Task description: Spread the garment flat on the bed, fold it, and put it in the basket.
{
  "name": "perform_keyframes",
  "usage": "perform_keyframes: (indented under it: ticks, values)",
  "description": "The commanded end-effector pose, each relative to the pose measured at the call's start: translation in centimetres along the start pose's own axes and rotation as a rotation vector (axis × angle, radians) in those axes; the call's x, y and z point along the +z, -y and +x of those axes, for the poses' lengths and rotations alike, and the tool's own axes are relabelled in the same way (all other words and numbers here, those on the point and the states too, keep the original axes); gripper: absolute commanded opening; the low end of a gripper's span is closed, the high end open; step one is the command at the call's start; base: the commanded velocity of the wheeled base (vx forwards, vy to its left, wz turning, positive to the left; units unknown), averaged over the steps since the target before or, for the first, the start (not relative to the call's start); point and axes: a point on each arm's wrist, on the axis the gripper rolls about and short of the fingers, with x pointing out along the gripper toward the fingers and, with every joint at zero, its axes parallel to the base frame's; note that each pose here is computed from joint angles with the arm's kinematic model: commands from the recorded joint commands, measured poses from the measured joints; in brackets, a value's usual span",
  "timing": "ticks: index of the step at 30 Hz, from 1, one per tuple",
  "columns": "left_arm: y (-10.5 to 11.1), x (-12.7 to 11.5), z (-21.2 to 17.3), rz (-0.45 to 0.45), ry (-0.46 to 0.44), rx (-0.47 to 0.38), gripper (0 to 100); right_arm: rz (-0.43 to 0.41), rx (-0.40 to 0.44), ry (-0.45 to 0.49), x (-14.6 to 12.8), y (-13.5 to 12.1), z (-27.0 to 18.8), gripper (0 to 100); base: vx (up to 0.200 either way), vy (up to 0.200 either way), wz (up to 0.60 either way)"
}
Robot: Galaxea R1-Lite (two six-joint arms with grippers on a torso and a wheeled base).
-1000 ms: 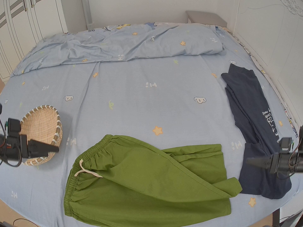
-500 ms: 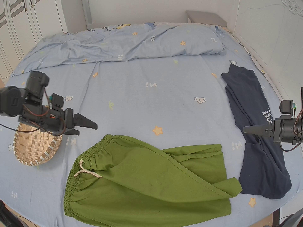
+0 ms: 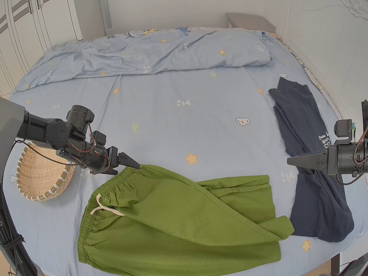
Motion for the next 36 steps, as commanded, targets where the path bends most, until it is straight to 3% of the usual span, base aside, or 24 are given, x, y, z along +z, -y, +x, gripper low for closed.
perform_keyframes:
  ticks: [1,6,7,16,23,30,36]
  values:
    - [-0.7,0.0,1.1,-0.013,-0.022,0.002,100,-0.002,0.003,0.002,0.0,-0.1,0.0,100,0.0,0.0,0.0]
    - [-0.7,-0.1,1.5,-0.014,-0.029,-0.001,100,-0.002,0.003,0.002,0.0,-0.1,0.0,100,0.0,0.0,0.0]
    - [-0.7,-0.1,1.5,-0.015,-0.03,-0.001,0,-0.002,0.003,0.002,0.0,-0.1,0.0,100,0.0,0.0,0.0]
    - [-0.7,0.7,1.3,-0.021,-0.014,-0.054,0,0.001,-0.001,0.002,0.1,0.1,0.1,100,0.0,0.0,0.0]
    - [-1.2,1.4,0.1,-0.085,0.022,-0.066,0,-0.002,0.003,0.004,0.1,-0.1,0.0,100,0.0,0.0,0.0]
    - [-1.1,1.8,-3.4,-0.1,0.098,-0.063,0,-0.001,0.0,0.004,0.1,0.0,0.0,100,0.0,0.0,0.0]
    - [-2.5,1.8,-6.4,-0.134,0.165,-0.032,0,0.018,-0.02,-0.002,0.2,0.8,0.3,100,0.0,0.0,0.0]
